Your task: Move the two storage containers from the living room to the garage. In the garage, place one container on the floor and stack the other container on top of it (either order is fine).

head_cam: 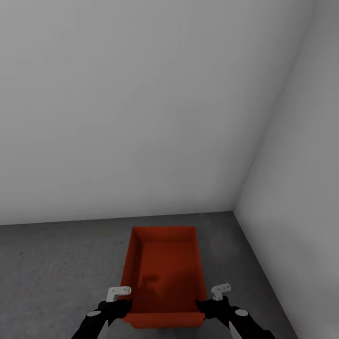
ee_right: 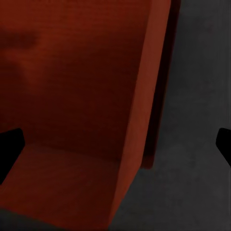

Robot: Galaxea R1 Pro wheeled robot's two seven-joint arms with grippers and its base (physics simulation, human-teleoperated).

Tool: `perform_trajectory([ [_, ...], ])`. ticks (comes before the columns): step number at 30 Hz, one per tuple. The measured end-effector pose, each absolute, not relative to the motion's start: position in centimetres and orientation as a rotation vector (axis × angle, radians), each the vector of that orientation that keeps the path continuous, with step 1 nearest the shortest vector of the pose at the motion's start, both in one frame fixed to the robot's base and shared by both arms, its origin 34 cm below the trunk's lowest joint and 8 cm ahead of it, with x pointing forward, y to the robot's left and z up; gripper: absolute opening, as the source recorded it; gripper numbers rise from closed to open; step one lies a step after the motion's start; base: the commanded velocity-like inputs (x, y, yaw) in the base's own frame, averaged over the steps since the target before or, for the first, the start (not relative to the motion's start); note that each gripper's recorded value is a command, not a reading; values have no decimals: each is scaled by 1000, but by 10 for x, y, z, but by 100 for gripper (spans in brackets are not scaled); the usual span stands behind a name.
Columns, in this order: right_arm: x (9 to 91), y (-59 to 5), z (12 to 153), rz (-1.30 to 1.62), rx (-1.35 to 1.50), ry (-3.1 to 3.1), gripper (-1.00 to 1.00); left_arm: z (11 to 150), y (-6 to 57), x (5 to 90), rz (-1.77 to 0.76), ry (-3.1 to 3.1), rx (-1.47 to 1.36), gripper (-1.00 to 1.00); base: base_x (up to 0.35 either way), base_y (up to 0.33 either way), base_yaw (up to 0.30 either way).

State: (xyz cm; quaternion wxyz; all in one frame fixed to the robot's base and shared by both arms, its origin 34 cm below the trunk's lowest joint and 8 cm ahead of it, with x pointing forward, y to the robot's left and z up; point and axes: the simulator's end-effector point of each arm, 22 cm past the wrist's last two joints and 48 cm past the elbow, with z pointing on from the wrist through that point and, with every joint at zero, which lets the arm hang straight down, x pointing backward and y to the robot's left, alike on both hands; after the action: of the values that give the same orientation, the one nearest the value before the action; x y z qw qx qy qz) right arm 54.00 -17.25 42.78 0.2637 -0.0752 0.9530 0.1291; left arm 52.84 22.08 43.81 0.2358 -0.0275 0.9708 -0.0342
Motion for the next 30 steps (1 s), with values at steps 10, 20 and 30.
perform_trajectory([
  [10, 542, -172, 447, 349, -203, 2577, 100, 457, 220, 531, -95, 2660, -77, 100, 0, 0, 0],
  [20, 543, -172, 465, 349, -204, 2578, 100, 475, 220, 533, -95, 2660, -76, 100, -107, 0, 0],
  [30, 545, -172, 482, 349, -205, 2578, 100, 493, 220, 534, -96, 2661, -76, 100, -324, 0, 0],
])
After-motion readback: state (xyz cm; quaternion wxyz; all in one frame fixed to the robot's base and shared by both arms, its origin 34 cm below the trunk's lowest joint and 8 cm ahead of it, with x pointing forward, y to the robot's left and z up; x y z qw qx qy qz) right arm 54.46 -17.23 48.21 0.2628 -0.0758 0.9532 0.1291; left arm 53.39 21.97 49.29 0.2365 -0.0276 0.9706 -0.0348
